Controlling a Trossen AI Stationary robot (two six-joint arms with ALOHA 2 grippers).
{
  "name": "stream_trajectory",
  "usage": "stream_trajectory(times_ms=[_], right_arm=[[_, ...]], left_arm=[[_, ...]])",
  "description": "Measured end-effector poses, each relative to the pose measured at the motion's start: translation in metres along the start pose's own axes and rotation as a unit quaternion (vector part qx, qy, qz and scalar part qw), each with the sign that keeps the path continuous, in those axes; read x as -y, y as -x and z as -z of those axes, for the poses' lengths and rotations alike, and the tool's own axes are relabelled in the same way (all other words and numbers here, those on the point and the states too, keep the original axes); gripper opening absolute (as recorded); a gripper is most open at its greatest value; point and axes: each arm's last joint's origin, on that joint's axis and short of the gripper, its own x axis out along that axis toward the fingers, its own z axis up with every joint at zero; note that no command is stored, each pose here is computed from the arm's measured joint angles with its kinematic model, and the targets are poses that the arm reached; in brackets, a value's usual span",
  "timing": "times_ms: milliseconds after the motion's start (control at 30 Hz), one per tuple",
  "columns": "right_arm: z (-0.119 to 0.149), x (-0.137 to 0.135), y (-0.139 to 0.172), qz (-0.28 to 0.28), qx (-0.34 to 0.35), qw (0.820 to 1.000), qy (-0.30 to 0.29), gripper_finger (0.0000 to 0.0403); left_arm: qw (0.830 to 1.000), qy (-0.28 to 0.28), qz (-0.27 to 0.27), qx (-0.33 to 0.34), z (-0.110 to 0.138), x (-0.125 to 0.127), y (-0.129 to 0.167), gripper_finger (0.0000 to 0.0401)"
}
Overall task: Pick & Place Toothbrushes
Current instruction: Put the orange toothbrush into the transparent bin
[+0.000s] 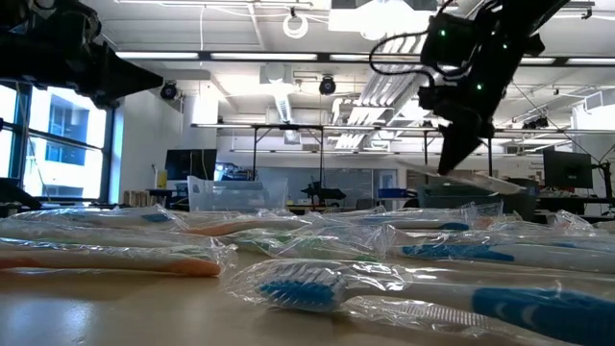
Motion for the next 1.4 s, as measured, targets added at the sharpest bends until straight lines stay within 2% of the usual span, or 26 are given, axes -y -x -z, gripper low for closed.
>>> stream_trajectory(times_ms=[333,533,733,867,967,1200,1400], right_arm=[[-0.033,0.009,0.017,0.006,0.078,0.997,0.02,0.0023],[-0.056,0.018,0.024,0.006,0.171,0.985,0.024,0.0023],[-0.076,0.023,0.029,-0.008,0.266,0.964,0.004,0.0023],[-0.083,0.021,0.022,0.0,0.288,0.957,-0.001,0.0023],[-0.088,0.019,0.013,0.006,0.298,0.955,0.008,0.0023],[-0.094,0.014,-0.007,-0.015,0.302,0.953,0.027,0.0023],[-0.094,0.014,-0.009,-0.014,0.301,0.953,0.027,0.0023]], left_arm=[[0.997,0.028,-0.063,0.028,-0.006,-0.004,0.0,0.0],[0.997,0.029,-0.064,0.043,-0.01,-0.004,0.001,0.0],[0.999,0.006,-0.043,0.015,-0.003,-0.002,0.0,0.0],[0.999,-0.007,-0.048,-0.001,0.0,-0.003,0.0,0.0],[0.999,0.004,-0.047,0.012,-0.003,-0.003,0.0,0.0],[0.998,0.008,-0.046,0.031,-0.007,-0.003,0.0,0.0],[0.998,0.008,-0.05,0.03,-0.007,-0.003,0.0,0.0007]])
